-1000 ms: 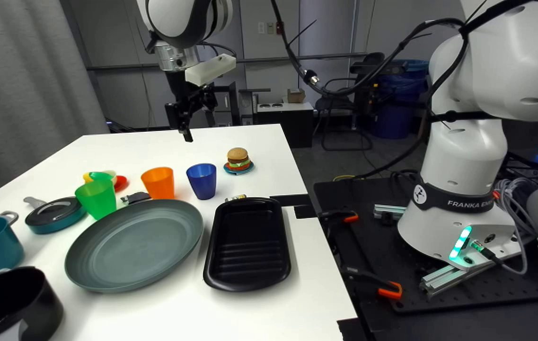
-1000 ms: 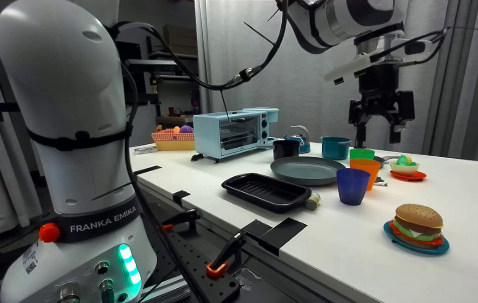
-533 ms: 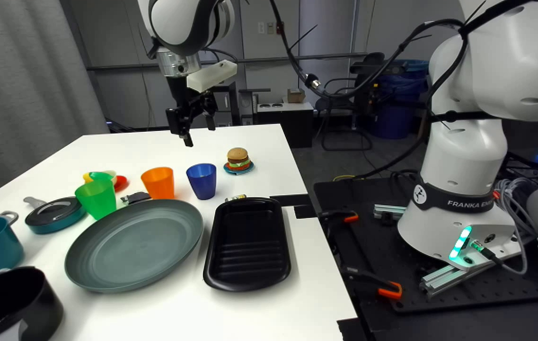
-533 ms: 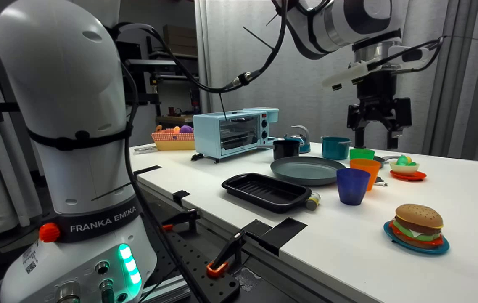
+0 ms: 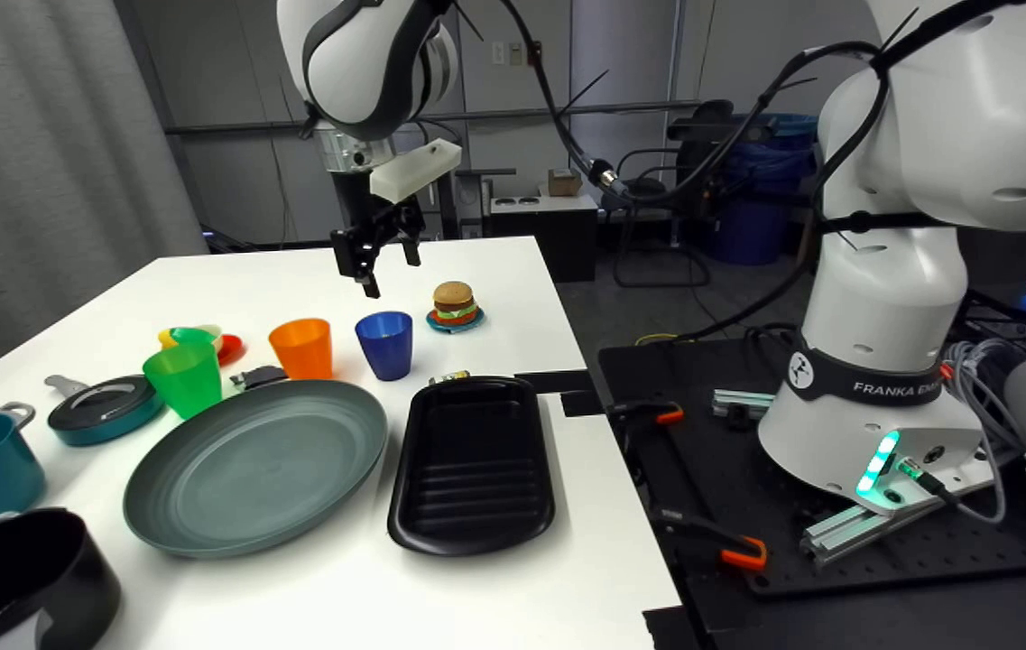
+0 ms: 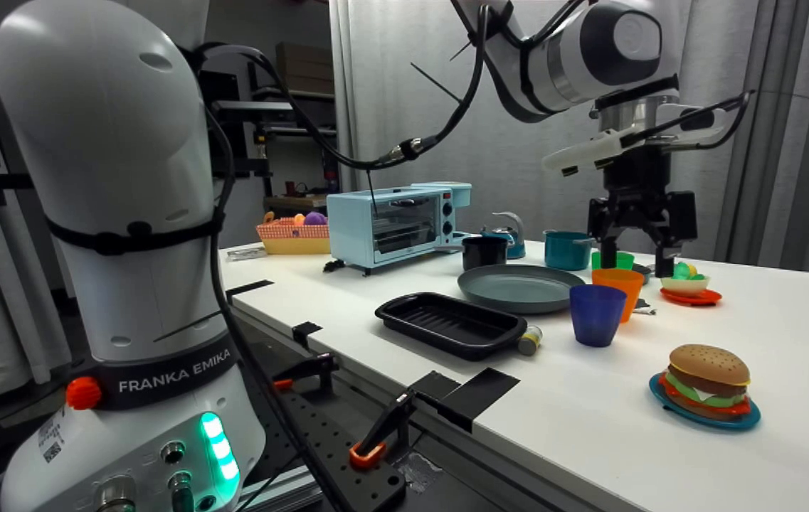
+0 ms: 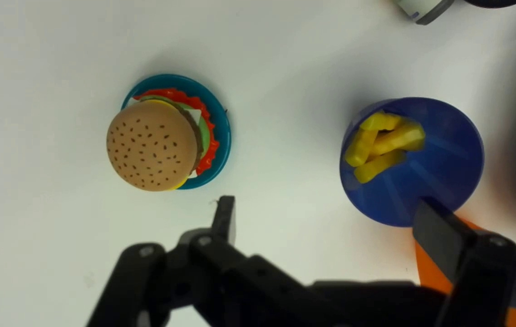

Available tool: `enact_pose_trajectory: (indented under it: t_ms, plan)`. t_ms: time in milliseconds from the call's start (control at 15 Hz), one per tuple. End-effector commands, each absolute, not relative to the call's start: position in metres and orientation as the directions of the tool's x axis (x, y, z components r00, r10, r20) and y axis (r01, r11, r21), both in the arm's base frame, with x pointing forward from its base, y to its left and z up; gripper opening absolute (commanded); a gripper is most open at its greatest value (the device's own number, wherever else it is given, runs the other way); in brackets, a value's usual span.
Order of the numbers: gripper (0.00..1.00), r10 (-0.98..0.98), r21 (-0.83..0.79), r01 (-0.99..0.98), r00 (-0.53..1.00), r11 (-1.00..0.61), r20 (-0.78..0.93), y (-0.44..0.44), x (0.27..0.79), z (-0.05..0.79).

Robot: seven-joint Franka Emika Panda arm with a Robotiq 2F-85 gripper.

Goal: Pour the potato fries in the blue cup on the plate

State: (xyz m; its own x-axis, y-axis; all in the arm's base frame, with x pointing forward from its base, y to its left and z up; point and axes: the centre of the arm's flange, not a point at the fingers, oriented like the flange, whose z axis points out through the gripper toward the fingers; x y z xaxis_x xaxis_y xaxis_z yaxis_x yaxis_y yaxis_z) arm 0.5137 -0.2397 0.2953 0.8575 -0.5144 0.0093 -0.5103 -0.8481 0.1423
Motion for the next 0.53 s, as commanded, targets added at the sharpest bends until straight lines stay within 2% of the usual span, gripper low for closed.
enact_pose_trajectory:
  t_ms: [0, 467]
  plan:
    - [1.0, -0.511, 0.149, -0.509, 0.859, -0.848, 0.027, -0.247, 0.511, 0.286]
    - [1.0, -0.498, 0.156, -0.493, 0.867, -0.856, 0.011, -0.244, 0.513, 0.275]
